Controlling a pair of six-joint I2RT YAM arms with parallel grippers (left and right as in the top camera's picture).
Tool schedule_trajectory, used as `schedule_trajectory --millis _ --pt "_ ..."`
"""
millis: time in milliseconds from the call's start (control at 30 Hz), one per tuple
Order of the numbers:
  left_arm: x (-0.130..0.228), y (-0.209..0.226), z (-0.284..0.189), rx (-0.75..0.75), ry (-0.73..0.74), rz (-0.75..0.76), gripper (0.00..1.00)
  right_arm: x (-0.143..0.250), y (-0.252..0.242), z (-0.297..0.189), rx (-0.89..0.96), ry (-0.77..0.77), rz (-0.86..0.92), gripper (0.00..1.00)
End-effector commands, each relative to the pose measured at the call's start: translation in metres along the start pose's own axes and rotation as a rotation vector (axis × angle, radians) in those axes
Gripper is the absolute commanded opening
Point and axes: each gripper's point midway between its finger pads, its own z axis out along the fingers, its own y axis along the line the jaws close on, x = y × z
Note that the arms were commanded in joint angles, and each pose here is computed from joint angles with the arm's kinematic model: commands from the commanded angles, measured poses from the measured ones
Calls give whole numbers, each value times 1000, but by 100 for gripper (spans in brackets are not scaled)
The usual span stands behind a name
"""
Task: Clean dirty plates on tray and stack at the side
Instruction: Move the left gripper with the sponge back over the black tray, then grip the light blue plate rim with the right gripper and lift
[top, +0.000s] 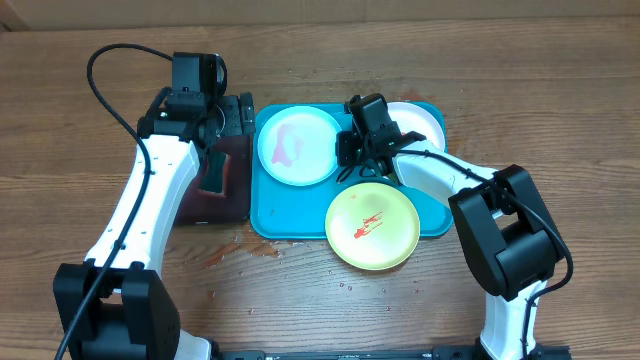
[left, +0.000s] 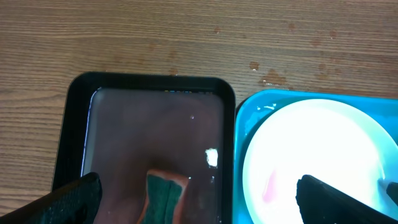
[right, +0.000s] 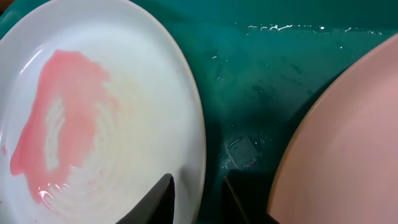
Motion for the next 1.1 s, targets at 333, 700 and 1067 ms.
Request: schedule_trajectory --millis 333,700,1067 --pt "-8 -5 -7 14 -25 15 100 -6 22 3 -29 -33 -108 27" --pt "-7 -5 -7 13 -23 16 100 -2 7 11 76 -44 -145 24" --pt "-10 -2 -7 1 -32 16 100 1 3 26 98 -54 -202 18"
